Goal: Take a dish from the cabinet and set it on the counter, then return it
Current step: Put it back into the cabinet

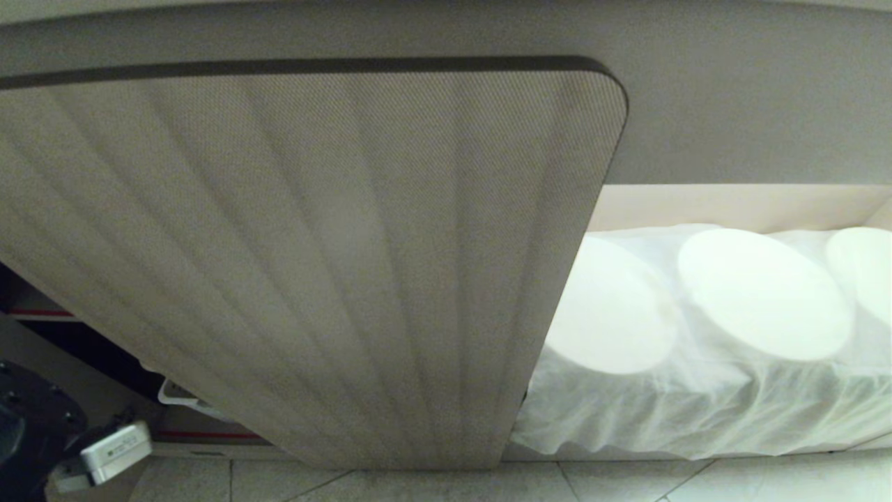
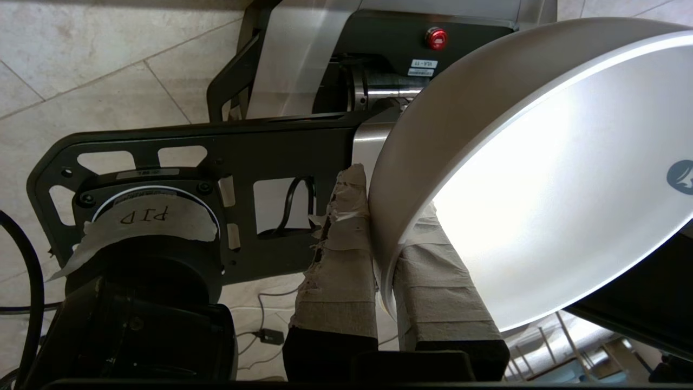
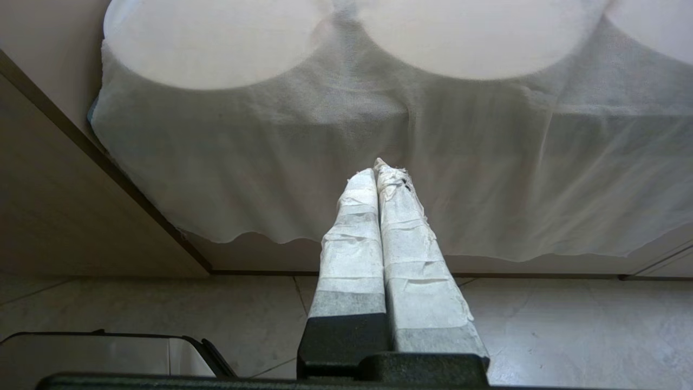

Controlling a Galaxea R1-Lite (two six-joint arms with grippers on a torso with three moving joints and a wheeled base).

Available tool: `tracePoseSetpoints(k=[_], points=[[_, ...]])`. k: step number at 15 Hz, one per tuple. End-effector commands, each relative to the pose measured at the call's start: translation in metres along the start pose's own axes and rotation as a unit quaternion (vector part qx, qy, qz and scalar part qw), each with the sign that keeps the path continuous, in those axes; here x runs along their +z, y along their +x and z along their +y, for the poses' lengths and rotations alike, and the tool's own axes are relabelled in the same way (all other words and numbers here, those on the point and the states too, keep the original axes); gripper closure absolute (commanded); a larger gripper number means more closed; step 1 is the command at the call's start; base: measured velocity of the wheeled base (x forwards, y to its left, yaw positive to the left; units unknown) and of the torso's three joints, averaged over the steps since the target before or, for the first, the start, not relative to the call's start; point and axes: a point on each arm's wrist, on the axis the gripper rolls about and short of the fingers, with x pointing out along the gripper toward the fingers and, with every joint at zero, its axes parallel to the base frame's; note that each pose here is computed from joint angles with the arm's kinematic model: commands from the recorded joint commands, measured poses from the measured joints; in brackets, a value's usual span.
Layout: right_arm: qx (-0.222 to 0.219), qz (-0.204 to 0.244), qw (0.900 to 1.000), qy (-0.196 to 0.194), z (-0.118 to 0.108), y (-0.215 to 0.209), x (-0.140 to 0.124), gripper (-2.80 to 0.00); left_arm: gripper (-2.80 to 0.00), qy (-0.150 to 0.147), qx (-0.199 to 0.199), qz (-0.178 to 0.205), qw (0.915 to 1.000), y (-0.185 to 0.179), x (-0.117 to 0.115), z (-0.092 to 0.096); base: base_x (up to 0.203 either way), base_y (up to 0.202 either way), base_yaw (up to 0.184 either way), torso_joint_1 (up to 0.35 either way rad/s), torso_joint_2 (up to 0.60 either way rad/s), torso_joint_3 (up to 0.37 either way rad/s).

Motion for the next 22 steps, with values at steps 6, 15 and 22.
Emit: tracePoseSetpoints(k=[6,15,22], points=[[0.0,0.001,1.0,0.0,0.0,0.0001,0.0,0.0,0.0,-0.002,0.002,0.003,1.0,0.0002,-0.0003,0.0002,0.0,0.0,0.0,0.0,0.0,0.0],[-0.001,0.0,1.0,0.0,0.0,0.0,0.0,0.0,0.0,0.017,-0.005,0.004,0.9998,-0.0018,-0.0043,-0.0009,0.0,0.0,0.0,0.0,0.0,0.0],[0.0,0.0,1.0,0.0,0.0,0.0,0.0,0.0,0.0,0.038,-0.011,0.003,0.9992,-0.0036,-0.0085,-0.0022,0.0,0.0,0.0,0.0,0.0,0.0]])
